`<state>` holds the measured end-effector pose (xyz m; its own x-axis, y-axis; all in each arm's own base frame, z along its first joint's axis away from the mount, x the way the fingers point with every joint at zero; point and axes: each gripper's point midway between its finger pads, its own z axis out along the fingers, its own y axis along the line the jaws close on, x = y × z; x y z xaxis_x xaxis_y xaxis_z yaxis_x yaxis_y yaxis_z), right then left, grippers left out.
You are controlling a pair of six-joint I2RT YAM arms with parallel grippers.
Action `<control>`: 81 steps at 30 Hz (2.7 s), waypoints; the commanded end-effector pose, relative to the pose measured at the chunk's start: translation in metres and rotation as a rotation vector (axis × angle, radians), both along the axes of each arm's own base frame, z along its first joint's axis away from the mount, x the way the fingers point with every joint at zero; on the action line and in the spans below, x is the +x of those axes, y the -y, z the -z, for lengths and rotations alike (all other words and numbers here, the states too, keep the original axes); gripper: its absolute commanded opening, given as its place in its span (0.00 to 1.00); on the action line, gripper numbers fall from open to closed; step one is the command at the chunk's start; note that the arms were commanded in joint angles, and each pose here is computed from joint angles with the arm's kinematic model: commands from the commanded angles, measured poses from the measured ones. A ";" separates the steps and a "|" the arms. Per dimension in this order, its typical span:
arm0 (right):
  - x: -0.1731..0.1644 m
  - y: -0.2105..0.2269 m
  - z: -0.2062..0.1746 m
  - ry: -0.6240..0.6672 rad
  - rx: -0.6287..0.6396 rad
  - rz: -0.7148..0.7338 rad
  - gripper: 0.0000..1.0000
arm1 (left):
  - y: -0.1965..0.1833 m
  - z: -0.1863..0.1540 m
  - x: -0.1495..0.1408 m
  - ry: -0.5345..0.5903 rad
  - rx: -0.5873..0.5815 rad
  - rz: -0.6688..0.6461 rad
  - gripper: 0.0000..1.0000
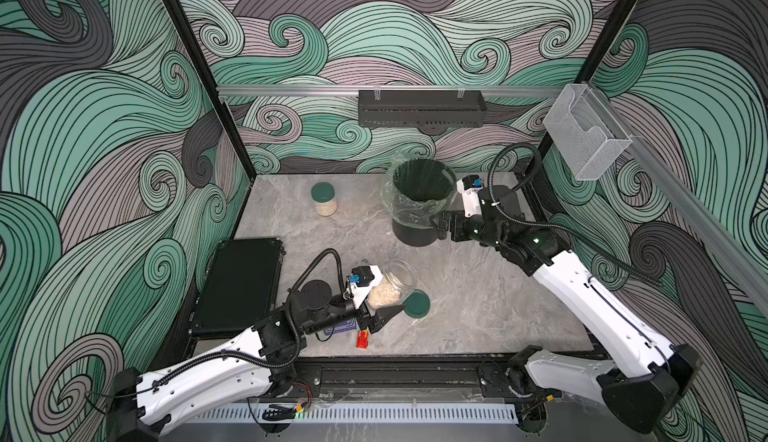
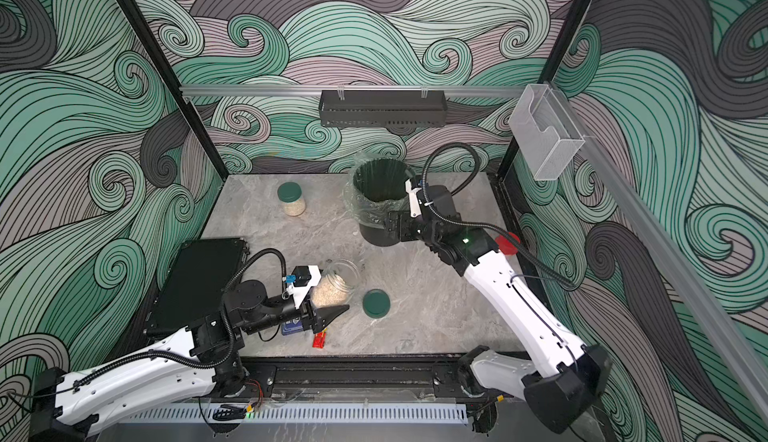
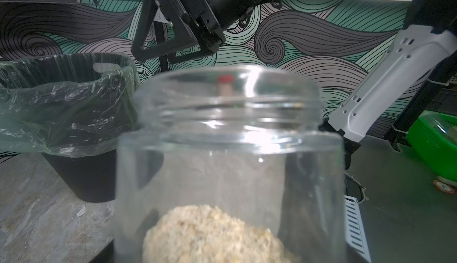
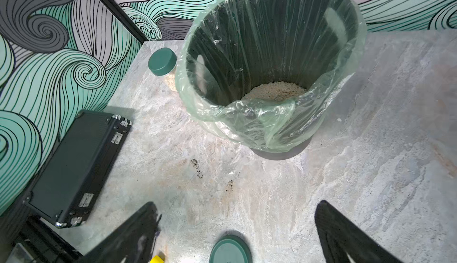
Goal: Empty expired oatmeal from jars
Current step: Move the trash bin to the center of the board.
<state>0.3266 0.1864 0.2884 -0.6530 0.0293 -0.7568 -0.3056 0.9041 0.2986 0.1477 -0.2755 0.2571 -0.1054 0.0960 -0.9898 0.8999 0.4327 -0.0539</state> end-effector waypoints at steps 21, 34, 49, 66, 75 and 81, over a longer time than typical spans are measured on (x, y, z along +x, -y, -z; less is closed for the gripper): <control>0.120 0.036 -0.016 -0.002 0.074 0.123 0.99 | 0.017 -0.059 0.010 0.048 -0.165 -0.004 0.64; 0.193 0.037 0.008 -0.034 0.011 0.120 0.99 | 0.022 -0.052 0.013 0.028 -0.140 -0.005 0.64; 0.195 -0.003 0.027 -0.103 0.058 -0.130 0.92 | 0.018 -0.050 0.015 0.034 -0.125 -0.027 0.65; 0.157 -0.030 0.025 -0.101 0.124 -0.278 0.81 | 0.007 -0.053 0.009 0.037 -0.153 -0.026 0.65; 0.142 -0.045 0.028 -0.109 0.120 -0.323 0.79 | 0.002 -0.054 0.007 0.040 -0.168 -0.030 0.65; 0.129 -0.051 0.032 -0.115 0.124 -0.331 0.80 | 0.000 -0.053 0.005 0.043 -0.170 -0.033 0.65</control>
